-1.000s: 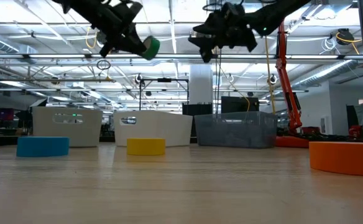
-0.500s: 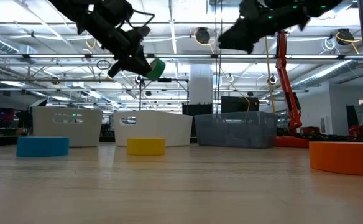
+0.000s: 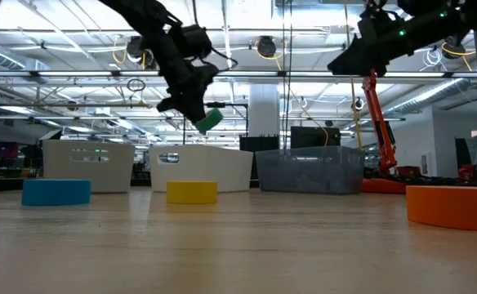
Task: Pick and place Stapler, Stapler remover, tape
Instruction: Put the green tape into the white bin
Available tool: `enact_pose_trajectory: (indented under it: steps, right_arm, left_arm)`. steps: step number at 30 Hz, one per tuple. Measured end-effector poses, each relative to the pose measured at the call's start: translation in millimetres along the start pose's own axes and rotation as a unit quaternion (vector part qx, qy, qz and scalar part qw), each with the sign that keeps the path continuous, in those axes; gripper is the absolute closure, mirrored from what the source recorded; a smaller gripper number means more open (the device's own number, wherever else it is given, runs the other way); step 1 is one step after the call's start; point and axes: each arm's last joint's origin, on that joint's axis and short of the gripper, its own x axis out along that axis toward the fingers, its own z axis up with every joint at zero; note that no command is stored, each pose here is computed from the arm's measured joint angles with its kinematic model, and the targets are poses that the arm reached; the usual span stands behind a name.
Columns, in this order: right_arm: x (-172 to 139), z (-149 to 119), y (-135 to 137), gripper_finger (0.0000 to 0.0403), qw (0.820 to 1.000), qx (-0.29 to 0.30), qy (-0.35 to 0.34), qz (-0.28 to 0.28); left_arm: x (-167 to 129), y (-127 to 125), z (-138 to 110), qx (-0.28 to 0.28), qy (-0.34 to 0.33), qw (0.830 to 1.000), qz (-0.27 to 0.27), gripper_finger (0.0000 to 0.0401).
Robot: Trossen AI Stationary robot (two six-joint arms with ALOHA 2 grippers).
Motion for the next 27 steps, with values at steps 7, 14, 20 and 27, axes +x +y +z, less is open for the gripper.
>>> enact_pose_trajectory:
  steps: [7,14,20,27]
  right_arm:
    - [-12,-22,0,0.0239,1.000,0.022,0.001,0.001]
    - [-19,-30,0,0.0239,1.000,0.024,-0.007,0.001]
    - [-21,-32,0,0.0239,0.999,0.037,-0.009,0.001]
    - [-20,-36,0,0.0239,0.999,0.043,-0.003,0.001]
  left_arm:
    - [29,11,13,-0.011,0.080,0.997,-0.003,0.0366]
    - [51,14,19,-0.018,0.119,0.993,0.005,0.0366]
    - [71,20,18,-0.022,0.140,0.990,0.014,0.0366]
    - [85,22,18,-0.043,0.134,0.990,0.028,0.0366]
